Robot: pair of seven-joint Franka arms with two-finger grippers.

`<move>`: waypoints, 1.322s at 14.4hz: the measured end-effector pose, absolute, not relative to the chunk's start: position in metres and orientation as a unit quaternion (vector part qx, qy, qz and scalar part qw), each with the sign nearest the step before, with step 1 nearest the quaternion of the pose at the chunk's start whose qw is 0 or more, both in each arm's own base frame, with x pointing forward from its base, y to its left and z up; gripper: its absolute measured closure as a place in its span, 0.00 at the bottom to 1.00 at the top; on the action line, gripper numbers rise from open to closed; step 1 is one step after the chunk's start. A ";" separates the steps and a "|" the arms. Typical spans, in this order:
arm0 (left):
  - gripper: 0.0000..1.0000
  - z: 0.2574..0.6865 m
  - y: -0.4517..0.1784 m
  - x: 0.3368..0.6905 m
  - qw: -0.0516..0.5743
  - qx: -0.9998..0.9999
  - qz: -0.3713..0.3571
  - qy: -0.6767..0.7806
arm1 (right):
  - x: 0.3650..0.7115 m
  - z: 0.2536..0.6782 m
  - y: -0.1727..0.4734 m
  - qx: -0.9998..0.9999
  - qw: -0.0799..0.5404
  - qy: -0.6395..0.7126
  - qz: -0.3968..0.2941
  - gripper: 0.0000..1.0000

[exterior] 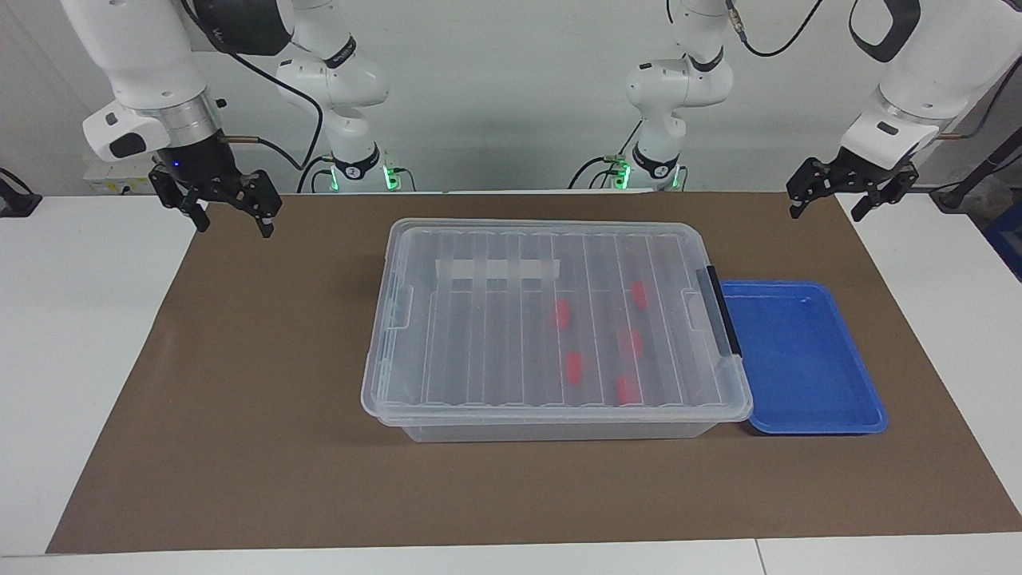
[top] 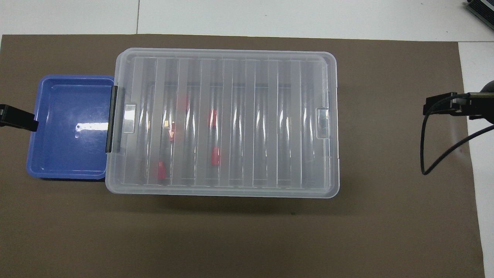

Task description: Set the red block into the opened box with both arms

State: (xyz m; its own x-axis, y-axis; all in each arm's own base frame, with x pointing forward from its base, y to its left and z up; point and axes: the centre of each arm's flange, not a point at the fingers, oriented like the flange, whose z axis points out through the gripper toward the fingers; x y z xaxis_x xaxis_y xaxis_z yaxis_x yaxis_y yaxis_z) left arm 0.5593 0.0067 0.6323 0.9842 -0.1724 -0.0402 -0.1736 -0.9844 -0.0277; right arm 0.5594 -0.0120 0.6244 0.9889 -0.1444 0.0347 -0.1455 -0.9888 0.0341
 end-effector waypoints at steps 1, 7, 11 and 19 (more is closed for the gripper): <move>0.00 0.632 0.007 0.559 0.016 -0.996 0.019 0.087 | 0.557 0.623 -0.017 0.997 0.019 -0.078 0.005 0.00; 0.00 0.632 0.007 0.559 0.016 -0.996 0.019 0.087 | 0.552 0.618 -0.024 0.996 0.020 -0.084 -0.017 0.00; 0.00 0.632 0.007 0.559 0.016 -0.996 0.019 0.087 | 0.546 0.616 -0.021 0.996 0.021 -0.082 -0.025 0.00; 0.00 0.633 0.007 0.559 0.016 -0.996 0.019 0.087 | 0.544 0.617 -0.016 0.996 0.021 -0.077 -0.025 0.00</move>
State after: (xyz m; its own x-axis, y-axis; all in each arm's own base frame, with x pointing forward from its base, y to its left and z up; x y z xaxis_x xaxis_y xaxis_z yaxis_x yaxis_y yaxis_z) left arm 0.5592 0.0067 0.6326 0.9842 -0.1724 -0.0397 -0.1735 -0.9844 -0.0279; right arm 0.5444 -0.0165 0.6168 0.9868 -0.1554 -0.0461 -0.1533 -0.9871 0.0452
